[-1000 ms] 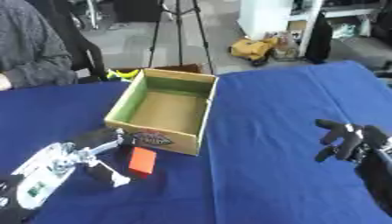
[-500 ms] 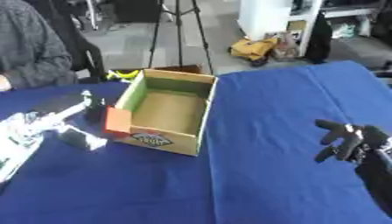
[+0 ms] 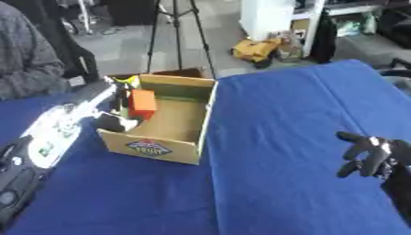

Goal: Pick up objects on the table and place them in the box.

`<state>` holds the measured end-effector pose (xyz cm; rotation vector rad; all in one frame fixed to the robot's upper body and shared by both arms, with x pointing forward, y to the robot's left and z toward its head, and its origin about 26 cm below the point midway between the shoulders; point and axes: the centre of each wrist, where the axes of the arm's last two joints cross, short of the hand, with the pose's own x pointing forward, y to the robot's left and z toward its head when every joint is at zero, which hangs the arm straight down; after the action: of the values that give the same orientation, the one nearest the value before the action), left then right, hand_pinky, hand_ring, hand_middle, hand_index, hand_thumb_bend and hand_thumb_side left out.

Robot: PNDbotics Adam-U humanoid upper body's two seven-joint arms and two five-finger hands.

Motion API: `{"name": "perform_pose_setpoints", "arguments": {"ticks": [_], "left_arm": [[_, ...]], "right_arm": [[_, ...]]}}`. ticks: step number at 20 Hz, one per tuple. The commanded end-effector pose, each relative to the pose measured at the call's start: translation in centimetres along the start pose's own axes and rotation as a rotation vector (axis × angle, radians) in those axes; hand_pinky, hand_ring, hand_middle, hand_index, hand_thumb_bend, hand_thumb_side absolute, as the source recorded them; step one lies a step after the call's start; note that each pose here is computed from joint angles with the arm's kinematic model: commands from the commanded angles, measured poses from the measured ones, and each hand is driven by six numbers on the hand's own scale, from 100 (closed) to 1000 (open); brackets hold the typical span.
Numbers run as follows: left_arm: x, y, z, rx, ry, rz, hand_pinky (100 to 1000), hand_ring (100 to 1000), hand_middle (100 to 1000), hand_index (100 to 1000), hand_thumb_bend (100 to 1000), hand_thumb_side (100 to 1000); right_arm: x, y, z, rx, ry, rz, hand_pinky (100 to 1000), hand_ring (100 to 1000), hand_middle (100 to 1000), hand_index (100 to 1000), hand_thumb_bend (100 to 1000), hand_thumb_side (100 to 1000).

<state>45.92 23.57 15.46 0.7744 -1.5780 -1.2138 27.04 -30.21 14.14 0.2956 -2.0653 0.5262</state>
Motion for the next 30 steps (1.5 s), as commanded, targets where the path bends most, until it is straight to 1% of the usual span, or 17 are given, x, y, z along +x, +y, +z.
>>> {"name": "perform_pose_setpoints", "arguments": {"ticks": [1,3,4,5,6,7,9,10,12,14,17,19,20,22,26,28,30], "left_arm": [[-0.1,-0.1,-0.9,0.014,0.033,-0.017,553,477,468,611,100,306],[-0.5,-1.0,-1.3,-0.017,0.054,-0.024,583,506,497,687,185,375],[-0.8,-1.4,-1.4,-0.032,0.068,-0.03,590,515,510,715,257,422],[-1.1,-1.7,-1.4,-0.042,0.08,-0.036,590,516,514,719,281,440],[-1.4,-1.9,-1.4,-0.046,0.091,-0.043,611,549,557,755,489,580],[-1.6,-2.1,-1.4,-0.045,0.099,-0.053,624,567,582,767,559,641],[-1.9,-2.3,-1.3,-0.035,0.107,-0.071,631,581,610,785,624,734],[-1.9,-2.3,-1.3,-0.026,0.109,-0.082,651,603,640,794,673,774],[-2.0,-2.2,-1.3,-0.001,0.108,-0.107,687,655,683,805,722,847],[-1.8,-1.7,-1.2,0.039,0.102,-0.132,699,684,699,810,701,883],[-1.1,0.0,-1.3,0.139,0.064,-0.155,681,682,692,800,683,848],[-0.2,1.3,-1.4,0.218,0.012,-0.142,658,665,675,785,617,817],[0.4,1.8,-1.4,0.257,-0.022,-0.129,628,641,656,774,531,815],[1.3,2.6,-1.2,0.334,-0.086,-0.093,591,618,632,761,447,804],[1.7,3.6,0.4,0.497,-0.194,-0.012,553,594,611,747,358,829],[2.3,3.7,3.9,0.667,-0.304,0.181,542,581,603,743,296,885],[2.7,4.2,7.2,0.72,-0.354,0.445,532,571,593,741,258,919]], "right_arm": [[0.9,-0.2,-0.5,0.036,-0.021,0.023,529,918,555,449,100,839],[0.9,-0.1,-0.6,0.041,-0.022,0.023,529,918,555,448,100,841],[0.9,-0.1,-0.7,0.043,-0.023,0.024,529,918,555,448,100,841],[0.9,-0.1,-0.7,0.044,-0.023,0.024,529,918,555,448,100,841],[0.9,-0.1,-0.7,0.043,-0.023,0.025,528,918,555,448,100,841],[0.9,-0.1,-0.7,0.042,-0.023,0.025,528,918,555,448,100,841],[0.9,-0.1,-0.7,0.04,-0.023,0.025,529,918,555,448,100,842],[0.9,-0.1,-0.7,0.04,-0.023,0.025,528,918,555,448,100,841],[0.9,-0.2,-0.7,0.04,-0.024,0.025,528,918,555,448,100,840],[0.9,-0.2,-0.6,0.037,-0.024,0.025,528,918,555,448,100,839],[0.9,-0.2,-0.6,0.034,-0.023,0.025,528,918,555,448,100,840],[0.9,-0.2,-0.5,0.029,-0.022,0.023,528,918,555,448,100,840],[0.9,-0.2,-0.5,0.025,-0.021,0.022,528,918,555,449,100,839],[0.9,-0.2,-0.4,0.016,-0.021,0.019,528,917,555,449,100,839],[0.8,-0.4,-0.2,-0.005,-0.018,0.018,529,917,555,449,100,837],[0.8,-0.5,0.0,-0.019,-0.013,0.021,529,917,555,449,100,838],[0.8,-0.6,0.2,-0.031,-0.004,0.022,529,917,556,449,100,840]]}}
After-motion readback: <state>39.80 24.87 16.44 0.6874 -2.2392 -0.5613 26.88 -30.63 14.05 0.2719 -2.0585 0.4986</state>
